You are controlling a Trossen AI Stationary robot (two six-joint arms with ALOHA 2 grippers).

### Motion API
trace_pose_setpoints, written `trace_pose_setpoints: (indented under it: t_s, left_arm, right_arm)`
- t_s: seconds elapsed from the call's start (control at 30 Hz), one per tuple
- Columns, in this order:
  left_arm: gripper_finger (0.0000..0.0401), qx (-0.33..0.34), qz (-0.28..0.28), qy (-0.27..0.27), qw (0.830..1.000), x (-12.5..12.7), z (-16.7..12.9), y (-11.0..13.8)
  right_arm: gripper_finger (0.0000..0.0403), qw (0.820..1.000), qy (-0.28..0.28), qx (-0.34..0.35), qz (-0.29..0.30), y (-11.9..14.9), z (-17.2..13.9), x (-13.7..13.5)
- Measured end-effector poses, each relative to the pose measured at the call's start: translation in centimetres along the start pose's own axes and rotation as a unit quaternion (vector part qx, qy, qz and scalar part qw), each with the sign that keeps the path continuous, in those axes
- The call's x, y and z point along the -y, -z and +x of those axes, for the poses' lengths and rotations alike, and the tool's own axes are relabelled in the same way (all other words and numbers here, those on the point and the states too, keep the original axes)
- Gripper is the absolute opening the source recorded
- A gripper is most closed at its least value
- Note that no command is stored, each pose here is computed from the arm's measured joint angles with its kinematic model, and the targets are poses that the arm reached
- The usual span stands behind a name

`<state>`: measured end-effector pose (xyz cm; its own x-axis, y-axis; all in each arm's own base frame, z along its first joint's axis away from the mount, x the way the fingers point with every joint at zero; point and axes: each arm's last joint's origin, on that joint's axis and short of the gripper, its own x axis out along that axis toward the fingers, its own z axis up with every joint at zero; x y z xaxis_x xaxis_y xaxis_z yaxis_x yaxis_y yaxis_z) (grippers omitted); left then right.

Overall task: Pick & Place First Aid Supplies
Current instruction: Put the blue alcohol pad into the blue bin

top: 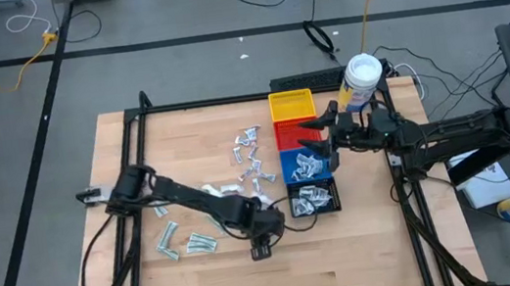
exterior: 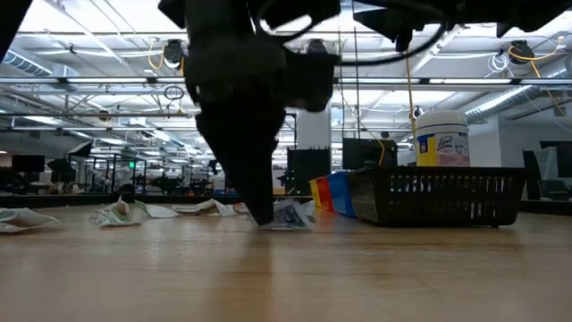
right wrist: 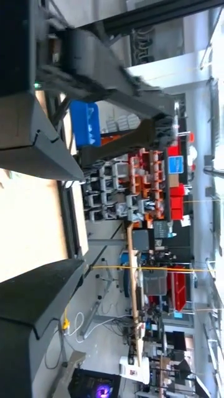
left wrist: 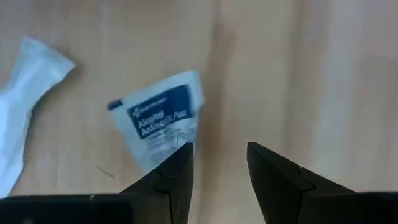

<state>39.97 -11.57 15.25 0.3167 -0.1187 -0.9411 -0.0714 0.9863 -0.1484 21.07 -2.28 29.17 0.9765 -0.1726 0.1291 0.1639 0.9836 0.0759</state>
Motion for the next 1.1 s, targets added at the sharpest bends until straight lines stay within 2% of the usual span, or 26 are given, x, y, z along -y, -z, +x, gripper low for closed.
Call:
trace_pose_setpoints:
  t_s: [0.23, 0.57, 0.83, 1.1]
  left_arm:
    - [0.0154, 0.005, -0.04, -0.04, 0.998, -0.8, 0.9, -0.1]
    - [0.0154, -0.003, -0.039, -0.016, 0.999, -0.6, 0.7, -0.1]
    - [0.0154, 0.033, -0.006, -0.013, 0.999, 1.1, -2.5, -1.7]
    - [0.0154, 0.034, 0.022, -0.073, 0.997, 0.7, -2.6, -1.6]
  right_arm:
    - [0.0212, 1.0, -0.002, 0.004, 0.0, -0.3, -0.3, 0.0]
    - [0.0212, 1.0, -0.002, 0.003, 0.0, -0.3, -0.3, 0.0]
    - [0.0212, 1.0, -0.002, 0.002, -0.001, -0.3, -0.3, 0.0]
    - [0.0212, 1.0, -0.002, -0.001, -0.002, -0.2, -0.3, 0.0]
